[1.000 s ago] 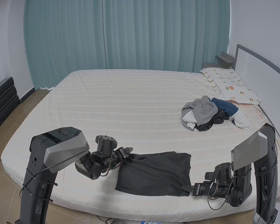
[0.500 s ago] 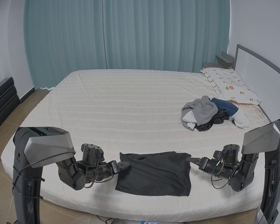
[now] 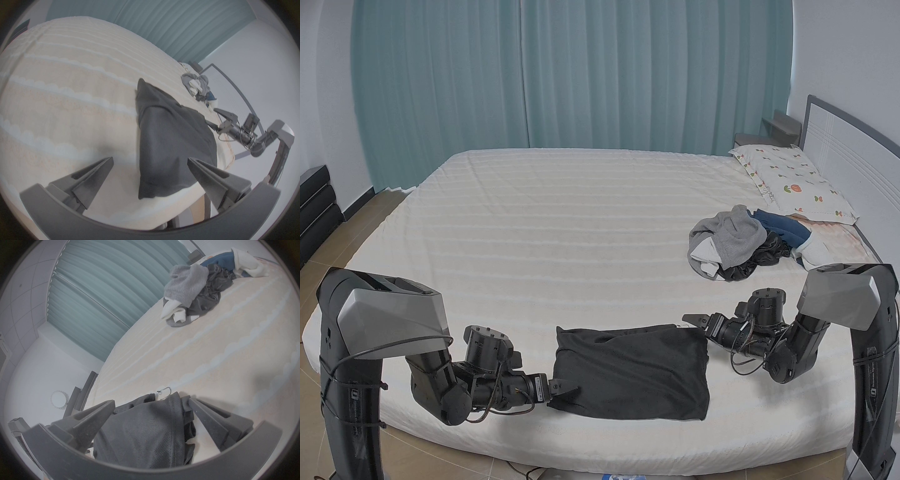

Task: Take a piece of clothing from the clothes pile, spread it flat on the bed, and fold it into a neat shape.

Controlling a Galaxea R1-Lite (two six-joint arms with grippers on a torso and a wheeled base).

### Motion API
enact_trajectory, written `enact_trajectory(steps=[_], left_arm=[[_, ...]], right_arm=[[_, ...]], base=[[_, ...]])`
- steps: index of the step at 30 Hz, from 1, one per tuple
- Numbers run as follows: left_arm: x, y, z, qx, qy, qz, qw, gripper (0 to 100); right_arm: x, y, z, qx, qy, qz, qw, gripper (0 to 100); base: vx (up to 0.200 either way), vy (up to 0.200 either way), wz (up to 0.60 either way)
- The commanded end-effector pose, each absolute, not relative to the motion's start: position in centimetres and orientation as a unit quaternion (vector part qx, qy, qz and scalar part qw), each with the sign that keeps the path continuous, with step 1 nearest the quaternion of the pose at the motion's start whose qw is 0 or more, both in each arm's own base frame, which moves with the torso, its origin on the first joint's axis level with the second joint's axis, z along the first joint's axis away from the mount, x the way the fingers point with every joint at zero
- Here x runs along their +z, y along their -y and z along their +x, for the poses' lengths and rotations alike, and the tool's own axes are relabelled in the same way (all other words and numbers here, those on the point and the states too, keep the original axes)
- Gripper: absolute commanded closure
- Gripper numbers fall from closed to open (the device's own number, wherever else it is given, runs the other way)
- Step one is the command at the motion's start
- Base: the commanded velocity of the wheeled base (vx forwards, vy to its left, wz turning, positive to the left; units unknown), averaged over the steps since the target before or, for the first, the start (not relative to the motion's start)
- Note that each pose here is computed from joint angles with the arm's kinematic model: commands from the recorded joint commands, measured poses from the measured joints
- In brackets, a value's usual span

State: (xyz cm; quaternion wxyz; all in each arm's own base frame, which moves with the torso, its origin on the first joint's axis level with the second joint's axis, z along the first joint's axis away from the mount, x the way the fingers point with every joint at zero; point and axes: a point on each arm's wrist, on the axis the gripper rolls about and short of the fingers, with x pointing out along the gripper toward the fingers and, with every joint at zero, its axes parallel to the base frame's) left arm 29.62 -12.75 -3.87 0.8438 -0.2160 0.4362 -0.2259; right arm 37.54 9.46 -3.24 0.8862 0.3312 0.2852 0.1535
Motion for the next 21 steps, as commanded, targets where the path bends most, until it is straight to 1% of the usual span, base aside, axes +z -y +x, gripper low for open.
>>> enact_trajectory(steps=[1, 4, 9, 10, 21], left_arm=[[-3.88, 13.18, 28.81, -0.237, -0.444, -0.205, 0.840, 0], [-3.96, 13.84, 28.31, -0.245, -0.448, -0.194, 0.838, 0], [-4.02, 14.17, 28.13, -0.248, -0.450, -0.190, 0.837, 0], [-4.04, 14.16, 28.10, -0.248, -0.450, -0.190, 0.837, 100], [-3.86, 14.01, 27.91, -0.246, -0.453, -0.188, 0.836, 100]], right_arm=[[-4.62, -9.89, 37.76, 0.153, -0.296, 0.330, 0.883, 0], [-4.25, -9.58, 38.00, 0.155, -0.282, 0.333, 0.886, 0], [-4.34, -9.63, 38.18, 0.156, -0.281, 0.334, 0.886, 0], [-4.34, -9.66, 38.34, 0.156, -0.278, 0.334, 0.887, 0], [-4.64, -9.97, 38.11, 0.155, -0.285, 0.331, 0.886, 0]], base=[[0.000, 0.000, 0.00], [0.000, 0.000, 0.00], [0.000, 0.000, 0.00], [0.000, 0.000, 0.00], [0.000, 0.000, 0.00]])
